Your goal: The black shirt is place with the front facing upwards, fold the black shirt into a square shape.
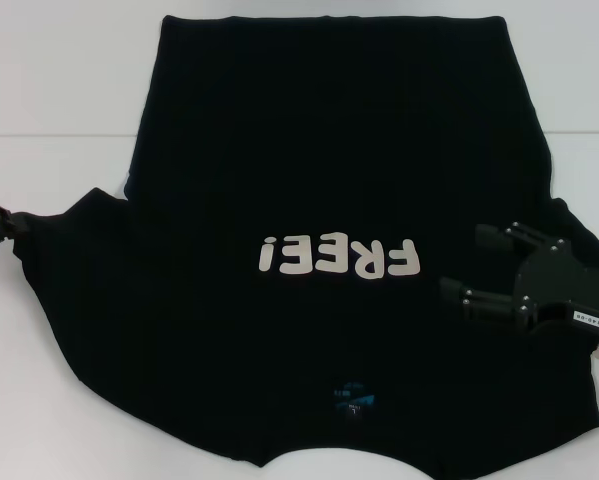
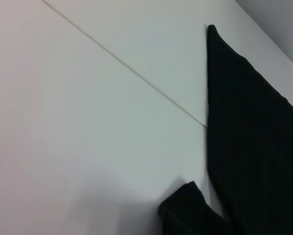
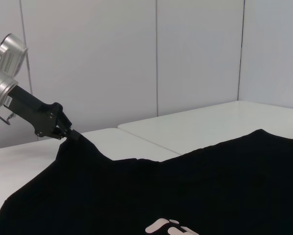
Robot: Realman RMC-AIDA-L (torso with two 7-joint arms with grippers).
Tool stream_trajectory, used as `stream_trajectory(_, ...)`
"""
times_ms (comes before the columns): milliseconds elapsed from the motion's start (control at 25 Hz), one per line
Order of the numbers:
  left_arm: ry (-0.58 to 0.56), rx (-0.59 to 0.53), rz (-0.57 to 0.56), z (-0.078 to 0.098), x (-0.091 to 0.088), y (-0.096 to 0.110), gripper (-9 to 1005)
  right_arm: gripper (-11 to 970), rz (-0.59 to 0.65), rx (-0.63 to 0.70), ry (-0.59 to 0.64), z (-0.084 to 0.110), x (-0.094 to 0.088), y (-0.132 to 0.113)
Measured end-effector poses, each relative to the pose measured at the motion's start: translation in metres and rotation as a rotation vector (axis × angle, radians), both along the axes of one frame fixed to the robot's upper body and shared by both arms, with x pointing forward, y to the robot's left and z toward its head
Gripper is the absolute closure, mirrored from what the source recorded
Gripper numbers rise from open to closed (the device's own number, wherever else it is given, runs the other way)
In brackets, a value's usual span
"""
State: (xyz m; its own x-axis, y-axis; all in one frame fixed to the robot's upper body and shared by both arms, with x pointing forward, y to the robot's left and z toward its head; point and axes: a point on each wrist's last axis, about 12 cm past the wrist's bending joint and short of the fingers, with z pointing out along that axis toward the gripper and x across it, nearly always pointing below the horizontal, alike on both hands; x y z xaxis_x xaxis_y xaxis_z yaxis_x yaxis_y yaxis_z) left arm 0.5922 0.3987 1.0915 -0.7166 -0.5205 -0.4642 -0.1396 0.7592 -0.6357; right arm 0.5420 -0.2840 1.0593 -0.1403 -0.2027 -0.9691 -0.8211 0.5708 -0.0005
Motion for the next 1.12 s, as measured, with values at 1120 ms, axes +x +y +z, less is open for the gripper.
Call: stream_trajectory(1120,-0.225,0.028,-0.415,0.028,0.010,-0.085,930,18,0.006,0.006,0.026,-0.004,-0.003,0.002)
